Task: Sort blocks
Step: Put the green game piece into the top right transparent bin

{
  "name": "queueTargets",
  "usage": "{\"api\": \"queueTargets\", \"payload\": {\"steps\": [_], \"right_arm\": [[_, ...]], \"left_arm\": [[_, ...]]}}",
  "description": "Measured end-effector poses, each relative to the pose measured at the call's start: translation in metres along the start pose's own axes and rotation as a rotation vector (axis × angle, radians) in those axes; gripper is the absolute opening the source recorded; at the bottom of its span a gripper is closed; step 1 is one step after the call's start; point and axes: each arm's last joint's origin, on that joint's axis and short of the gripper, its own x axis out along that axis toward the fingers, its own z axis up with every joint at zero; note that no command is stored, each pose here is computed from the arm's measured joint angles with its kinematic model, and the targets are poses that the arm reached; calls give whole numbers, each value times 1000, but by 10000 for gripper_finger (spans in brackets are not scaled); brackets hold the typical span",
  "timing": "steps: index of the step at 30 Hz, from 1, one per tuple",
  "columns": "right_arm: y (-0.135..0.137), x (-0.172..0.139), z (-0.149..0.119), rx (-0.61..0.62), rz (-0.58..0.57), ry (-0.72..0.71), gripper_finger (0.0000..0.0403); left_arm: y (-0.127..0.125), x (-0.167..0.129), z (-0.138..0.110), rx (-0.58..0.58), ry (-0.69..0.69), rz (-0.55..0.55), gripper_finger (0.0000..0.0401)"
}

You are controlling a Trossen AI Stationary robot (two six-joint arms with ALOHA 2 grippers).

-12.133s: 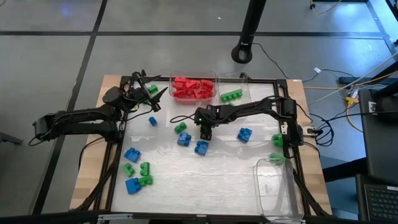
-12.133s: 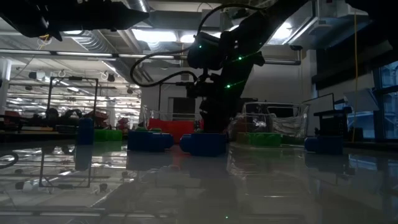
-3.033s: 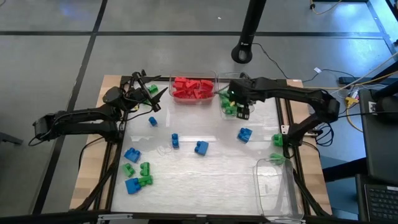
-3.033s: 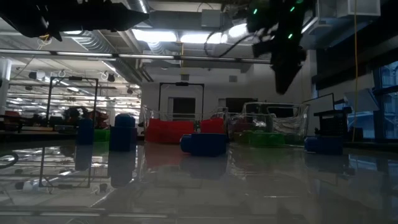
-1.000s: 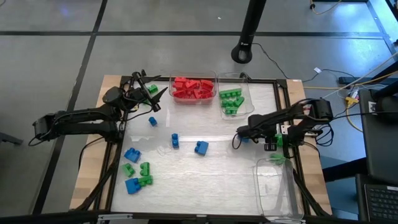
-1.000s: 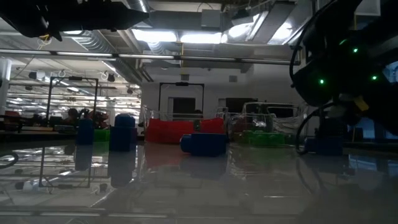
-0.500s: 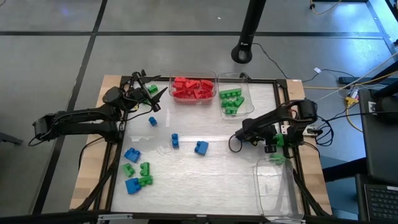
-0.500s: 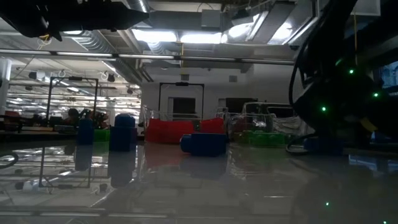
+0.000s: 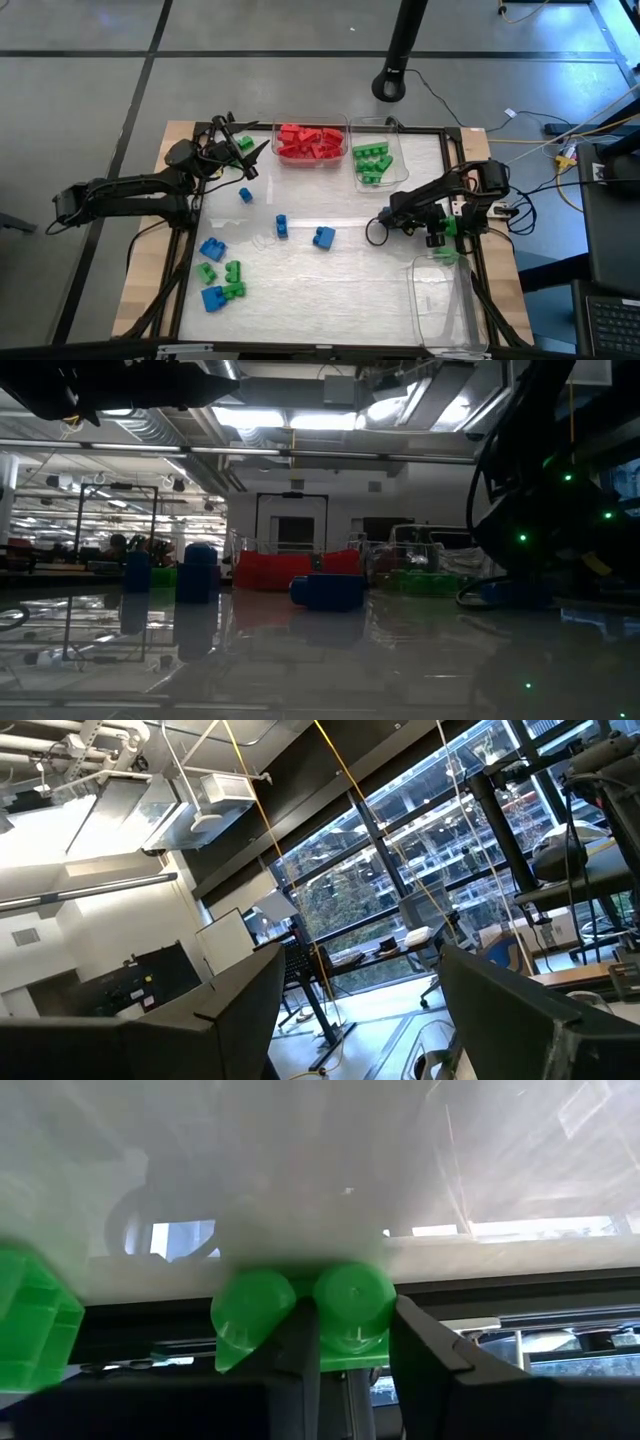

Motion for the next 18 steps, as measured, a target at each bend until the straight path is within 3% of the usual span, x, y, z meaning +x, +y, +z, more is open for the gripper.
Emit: {"api": "queueTargets", "payload": {"steps": [9, 18], "right_arm": [[-3, -23, 2, -25, -49, -99, 86], [5, -58, 11, -93, -92, -306, 36]], "left_arm": [[0, 0, 0, 0, -1, 1, 253], [0, 0, 0, 0, -1, 0, 253]]}}
